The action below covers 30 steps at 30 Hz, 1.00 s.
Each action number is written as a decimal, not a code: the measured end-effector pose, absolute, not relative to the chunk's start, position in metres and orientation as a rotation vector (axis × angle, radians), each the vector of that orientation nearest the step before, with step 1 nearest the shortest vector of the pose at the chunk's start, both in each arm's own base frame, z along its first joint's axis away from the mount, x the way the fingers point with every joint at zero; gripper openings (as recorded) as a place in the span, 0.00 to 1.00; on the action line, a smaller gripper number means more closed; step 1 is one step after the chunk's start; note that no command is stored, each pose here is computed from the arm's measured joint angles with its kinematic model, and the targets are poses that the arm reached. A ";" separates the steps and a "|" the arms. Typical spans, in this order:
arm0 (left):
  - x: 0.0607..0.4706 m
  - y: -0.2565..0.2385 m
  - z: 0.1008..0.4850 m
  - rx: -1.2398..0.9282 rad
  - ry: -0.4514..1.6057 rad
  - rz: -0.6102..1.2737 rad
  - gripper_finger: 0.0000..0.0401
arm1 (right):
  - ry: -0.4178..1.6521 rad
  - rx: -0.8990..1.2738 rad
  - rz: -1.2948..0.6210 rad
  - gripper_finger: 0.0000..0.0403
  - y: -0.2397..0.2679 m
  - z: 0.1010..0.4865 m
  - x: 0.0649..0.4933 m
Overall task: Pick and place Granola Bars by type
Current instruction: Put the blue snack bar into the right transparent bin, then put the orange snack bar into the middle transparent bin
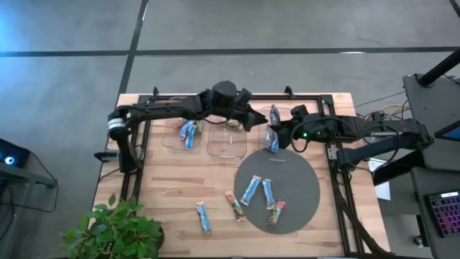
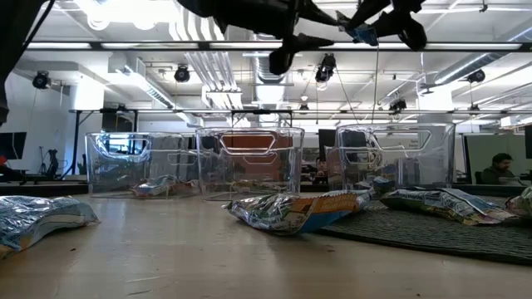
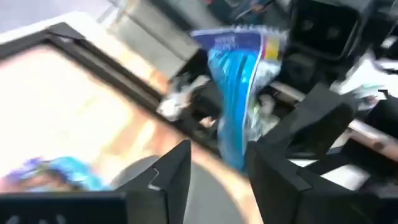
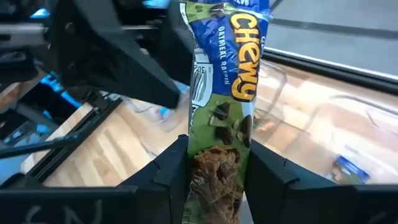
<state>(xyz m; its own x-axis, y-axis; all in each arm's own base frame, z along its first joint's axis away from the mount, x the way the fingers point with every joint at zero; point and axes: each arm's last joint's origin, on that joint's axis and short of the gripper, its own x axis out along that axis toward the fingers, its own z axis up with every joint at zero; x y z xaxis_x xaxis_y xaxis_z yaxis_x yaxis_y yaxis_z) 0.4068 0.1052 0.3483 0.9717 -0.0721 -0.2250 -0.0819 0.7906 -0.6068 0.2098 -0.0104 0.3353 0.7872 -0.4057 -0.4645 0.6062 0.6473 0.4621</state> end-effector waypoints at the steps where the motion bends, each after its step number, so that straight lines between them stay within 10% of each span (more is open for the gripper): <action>1: 0.401 0.104 0.350 -0.640 0.272 0.036 0.35 | 0.335 0.659 -0.610 0.29 -0.011 0.334 0.208; 17: 0.306 0.059 0.328 -0.575 0.587 0.478 0.35 | 0.582 0.970 -0.857 0.34 -0.030 0.272 0.201; 30: 0.227 0.009 0.293 -0.719 0.561 0.485 0.35 | 0.611 0.924 -0.767 0.46 -0.029 0.268 0.222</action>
